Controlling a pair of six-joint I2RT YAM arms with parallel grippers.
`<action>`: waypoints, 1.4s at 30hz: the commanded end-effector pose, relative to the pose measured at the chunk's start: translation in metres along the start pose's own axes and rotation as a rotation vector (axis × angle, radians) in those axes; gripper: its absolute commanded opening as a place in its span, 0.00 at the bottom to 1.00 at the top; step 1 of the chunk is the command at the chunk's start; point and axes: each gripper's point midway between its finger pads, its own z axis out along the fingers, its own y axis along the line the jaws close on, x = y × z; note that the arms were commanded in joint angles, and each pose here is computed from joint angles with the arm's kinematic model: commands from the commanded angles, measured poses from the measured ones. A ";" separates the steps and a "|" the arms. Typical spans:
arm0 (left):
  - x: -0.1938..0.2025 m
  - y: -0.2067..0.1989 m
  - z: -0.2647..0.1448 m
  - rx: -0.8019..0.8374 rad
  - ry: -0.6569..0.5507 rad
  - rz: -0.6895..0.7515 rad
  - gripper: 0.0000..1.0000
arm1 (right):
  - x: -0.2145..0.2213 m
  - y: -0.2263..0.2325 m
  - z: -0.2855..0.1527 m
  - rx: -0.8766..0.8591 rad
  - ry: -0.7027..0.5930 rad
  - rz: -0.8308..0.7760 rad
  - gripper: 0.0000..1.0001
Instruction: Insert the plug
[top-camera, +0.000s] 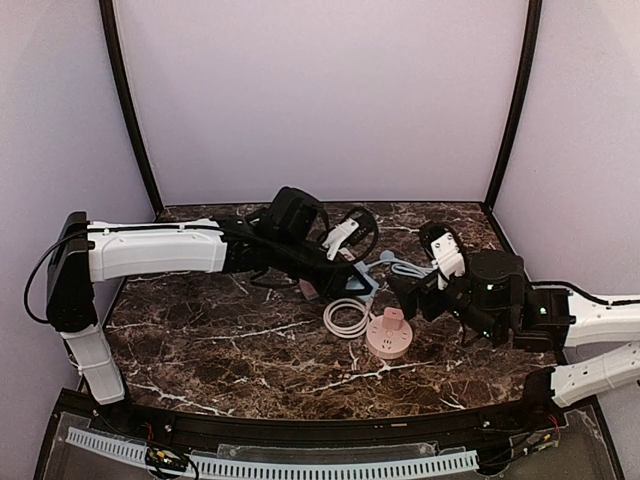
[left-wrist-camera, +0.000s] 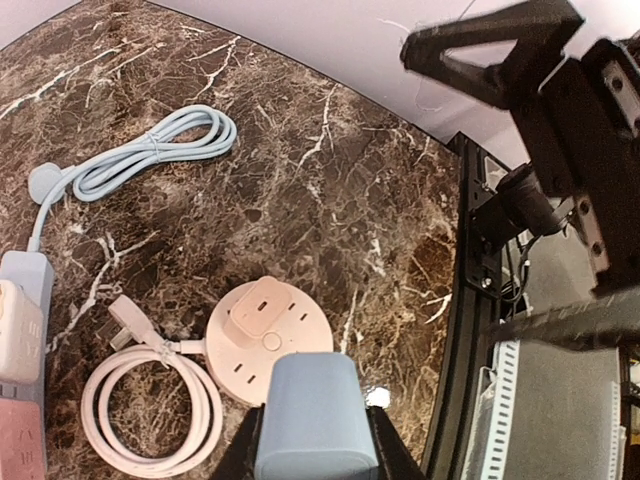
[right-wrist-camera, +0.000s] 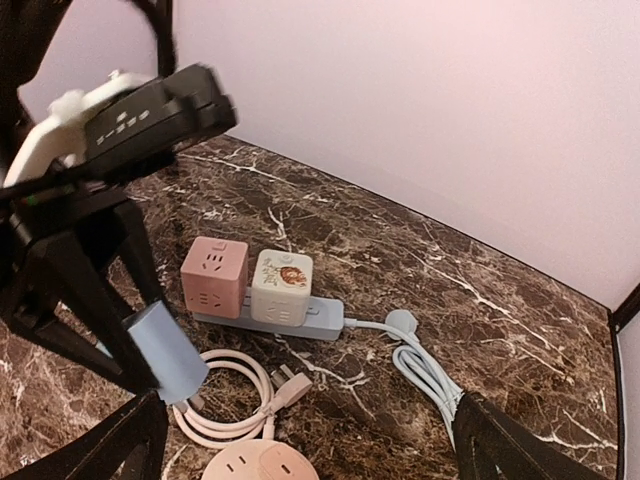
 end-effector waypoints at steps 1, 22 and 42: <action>-0.006 0.004 -0.005 -0.048 0.011 0.158 0.01 | -0.009 -0.025 -0.001 0.034 0.027 0.137 0.99; 0.034 -0.003 0.001 0.072 0.393 0.699 0.01 | 0.022 -0.091 0.011 0.151 0.141 0.259 0.99; 0.070 -0.022 0.063 0.150 0.626 1.048 0.01 | 0.037 -0.096 0.013 0.185 0.178 0.259 0.99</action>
